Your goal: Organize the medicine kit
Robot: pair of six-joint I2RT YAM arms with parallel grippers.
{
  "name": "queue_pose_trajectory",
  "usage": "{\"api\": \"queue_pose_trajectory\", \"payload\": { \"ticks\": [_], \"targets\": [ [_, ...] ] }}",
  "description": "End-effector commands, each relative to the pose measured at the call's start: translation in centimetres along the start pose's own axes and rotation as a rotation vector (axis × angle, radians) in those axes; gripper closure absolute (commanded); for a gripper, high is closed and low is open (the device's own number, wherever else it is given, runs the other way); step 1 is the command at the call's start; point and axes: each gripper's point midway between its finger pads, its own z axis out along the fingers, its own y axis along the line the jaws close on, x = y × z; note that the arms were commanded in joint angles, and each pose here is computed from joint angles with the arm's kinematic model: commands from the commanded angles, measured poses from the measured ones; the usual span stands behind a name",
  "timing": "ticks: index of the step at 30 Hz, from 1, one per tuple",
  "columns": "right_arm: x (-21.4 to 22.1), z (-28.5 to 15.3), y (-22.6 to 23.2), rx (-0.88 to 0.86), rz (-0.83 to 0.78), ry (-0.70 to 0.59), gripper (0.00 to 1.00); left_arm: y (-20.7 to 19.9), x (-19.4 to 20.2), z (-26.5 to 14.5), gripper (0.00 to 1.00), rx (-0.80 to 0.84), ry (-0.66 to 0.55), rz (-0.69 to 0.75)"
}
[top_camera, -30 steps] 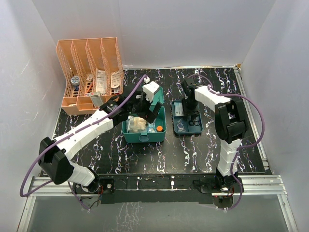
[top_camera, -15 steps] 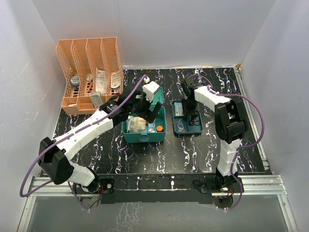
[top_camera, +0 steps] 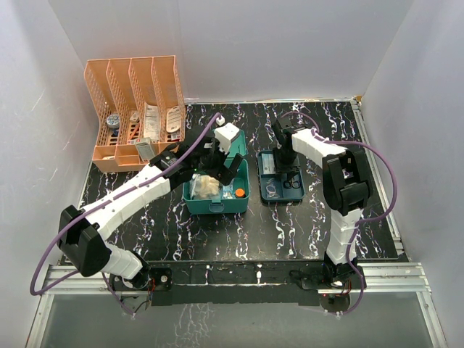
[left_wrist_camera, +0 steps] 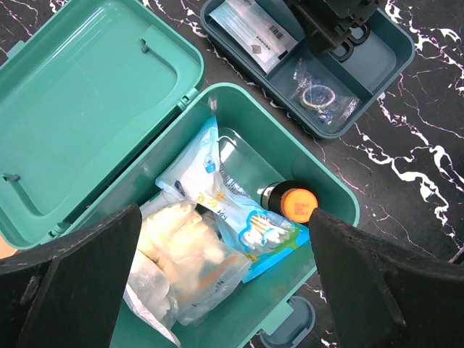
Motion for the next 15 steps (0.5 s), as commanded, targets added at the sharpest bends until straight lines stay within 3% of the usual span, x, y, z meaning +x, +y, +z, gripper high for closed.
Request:
{"api": "queue_pose_trajectory", "payload": {
  "ticks": [1, 5, 6, 7, 8, 9, 13, 15],
  "targets": [
    [-2.4, -2.2, 0.2, -0.01, 0.002, -0.1, 0.67, 0.5, 0.3, 0.1, 0.01, -0.013, 0.003, 0.007],
    [-2.8, -3.2, 0.2, -0.016, 0.004, -0.127, 0.67, 0.6, 0.5, 0.5, 0.09, -0.016, 0.01, 0.008],
    [-2.9, -3.4, 0.2, -0.018, 0.004, -0.133, 0.67, 0.5, 0.6, 0.7, 0.21, -0.013, 0.012, 0.008],
    [-3.0, -3.6, 0.2, -0.02, 0.004, -0.14, 0.67, 0.5, 0.6, 0.7, 0.53, -0.012, 0.014, 0.008],
    [-3.0, -3.9, 0.2, -0.021, 0.005, -0.147, 0.67, 0.6, 0.6, 0.8, 0.93, -0.018, 0.012, 0.004],
    [-3.1, -4.2, 0.2, -0.023, 0.005, -0.154, 0.67, 0.7, 0.6, 0.8, 1.0, -0.024, 0.011, 0.0],
    [-3.3, -5.2, 0.2, -0.029, 0.007, -0.178, 0.67, 0.7, 0.3, 1.1, 0.98, -0.022, 0.012, 0.0],
    [-3.3, -5.6, 0.2, -0.031, 0.007, -0.189, 0.67, 0.7, 0.2, 1.2, 0.78, -0.016, 0.021, 0.0]
  ]
}}
